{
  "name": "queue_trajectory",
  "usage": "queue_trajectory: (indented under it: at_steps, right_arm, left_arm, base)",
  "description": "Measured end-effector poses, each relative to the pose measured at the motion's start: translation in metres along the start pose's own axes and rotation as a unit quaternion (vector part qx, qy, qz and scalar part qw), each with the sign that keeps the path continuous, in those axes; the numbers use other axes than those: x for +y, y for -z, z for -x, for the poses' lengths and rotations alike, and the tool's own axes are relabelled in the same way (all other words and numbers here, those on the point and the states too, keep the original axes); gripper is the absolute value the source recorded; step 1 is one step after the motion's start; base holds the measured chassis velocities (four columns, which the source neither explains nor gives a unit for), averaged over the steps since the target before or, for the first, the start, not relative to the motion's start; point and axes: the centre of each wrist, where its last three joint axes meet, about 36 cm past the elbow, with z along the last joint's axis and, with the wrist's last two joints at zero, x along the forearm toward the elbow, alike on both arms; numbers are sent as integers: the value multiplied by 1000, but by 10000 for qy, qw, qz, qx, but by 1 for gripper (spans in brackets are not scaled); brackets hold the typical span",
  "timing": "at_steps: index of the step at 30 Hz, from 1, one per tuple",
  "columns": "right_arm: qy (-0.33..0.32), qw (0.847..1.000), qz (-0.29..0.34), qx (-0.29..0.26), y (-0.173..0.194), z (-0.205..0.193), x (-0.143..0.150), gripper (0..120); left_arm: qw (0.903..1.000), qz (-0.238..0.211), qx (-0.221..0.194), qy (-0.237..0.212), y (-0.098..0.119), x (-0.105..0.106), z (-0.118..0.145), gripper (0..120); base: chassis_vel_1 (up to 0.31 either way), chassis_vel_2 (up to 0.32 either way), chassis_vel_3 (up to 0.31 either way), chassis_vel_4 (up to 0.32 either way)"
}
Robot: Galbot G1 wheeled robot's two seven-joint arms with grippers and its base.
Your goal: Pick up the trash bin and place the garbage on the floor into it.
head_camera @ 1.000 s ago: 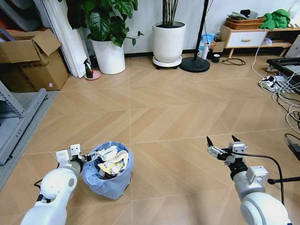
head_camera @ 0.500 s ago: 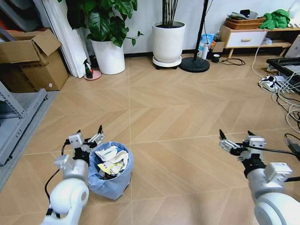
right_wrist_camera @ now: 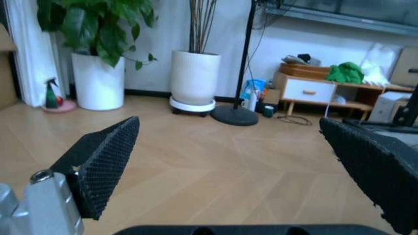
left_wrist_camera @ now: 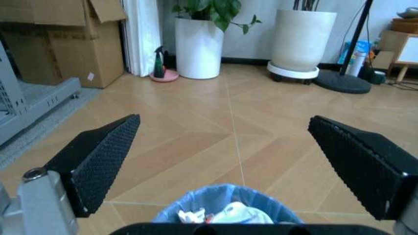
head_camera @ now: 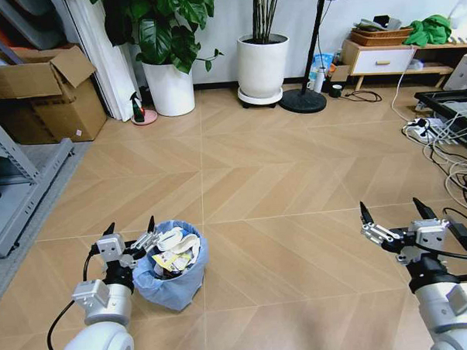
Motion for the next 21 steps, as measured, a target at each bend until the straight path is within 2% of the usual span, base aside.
queue_trajectory:
  at_steps: [4,9,14,21]
  right_arm:
    - [52,9998,197,84,-1,-1,15,100]
    - [81,9999,63,9,-1,-1,18,100]
    - [127,9999,58,11,-2,-1,21,100]
    - [172,9998,91,16,-2,-1,24,100]
  left_arm:
    - [9998,27,186,30,6,-6,-18,100]
    - [9990,263,316,159,6,-8,-29,100]
    - [9983,423,339,207,5,-9,-31,100]
    - [9987,292,335,252,4,-16,-31,100]
  base:
    - [0,0,0,0]
    - [0,0,0,0]
    - [0,0,0,0]
    - [0,0,0,0]
